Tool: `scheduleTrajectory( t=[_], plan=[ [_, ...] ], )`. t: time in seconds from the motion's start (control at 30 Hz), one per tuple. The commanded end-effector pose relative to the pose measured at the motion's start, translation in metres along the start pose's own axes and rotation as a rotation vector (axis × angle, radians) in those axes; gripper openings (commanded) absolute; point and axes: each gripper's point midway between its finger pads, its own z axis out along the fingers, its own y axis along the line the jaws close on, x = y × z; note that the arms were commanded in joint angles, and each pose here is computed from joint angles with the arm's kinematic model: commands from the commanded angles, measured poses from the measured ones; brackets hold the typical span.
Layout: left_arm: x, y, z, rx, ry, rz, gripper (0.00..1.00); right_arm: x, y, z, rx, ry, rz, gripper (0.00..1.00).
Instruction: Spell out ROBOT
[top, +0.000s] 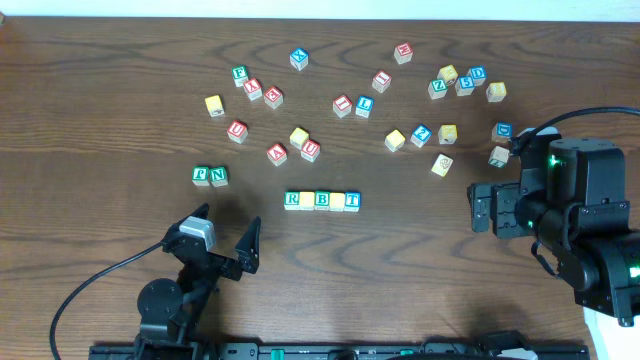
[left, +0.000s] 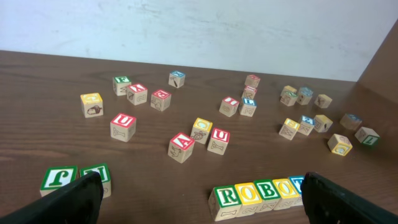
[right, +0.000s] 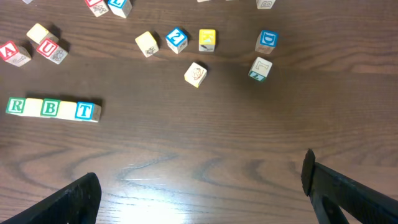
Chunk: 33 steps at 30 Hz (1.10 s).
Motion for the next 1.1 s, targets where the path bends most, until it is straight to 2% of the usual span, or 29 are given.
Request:
scheduleTrajectory(
  t=[0.0,0.17,0.2,0.23,0.33,0.43,0.6,1.07],
  plan=[
    [0.012,0.006,0.002,-0.02,0.023,0.001,0.99,-0.004,-0.002,-0.005,0.005,-0.019,-0.006,0.99],
    [0.003,0.007,0.002,-0.029,-0.015,0.011,1.0,-0.004,-0.002,-0.005,0.005,-0.019,-0.006,0.99],
    [-0.006,0.009,0.002,-0.041,-0.06,0.022,1.0,-0.004,-0.002,-0.005,0.005,-0.019,-0.006,0.99],
    [-0.04,0.011,-0.001,-0.064,-0.216,0.057,1.0,-0.004,-0.002,-0.005,0.005,-0.019,-0.006,0.99],
    [-0.054,0.008,-0.005,-0.07,-0.278,0.141,1.0,-0.004,-0.002,-0.005,0.005,-0.019,-0.006,0.99],
    [-0.041,0.012,-0.002,-0.082,-0.221,0.163,1.0,-0.004,-0.002,-0.005,0.005,-0.019,-0.006,0.99],
    [0.01,0.023,0.004,-0.111,-0.012,0.115,1.0,-0.004,-0.002,-0.005,0.005,-0.019,-0.006,0.99],
    [0.008,0.027,0.003,-0.129,-0.017,0.119,1.0,-0.004,-0.002,-0.005,0.005,-0.019,-0.006,0.99]
  ],
)
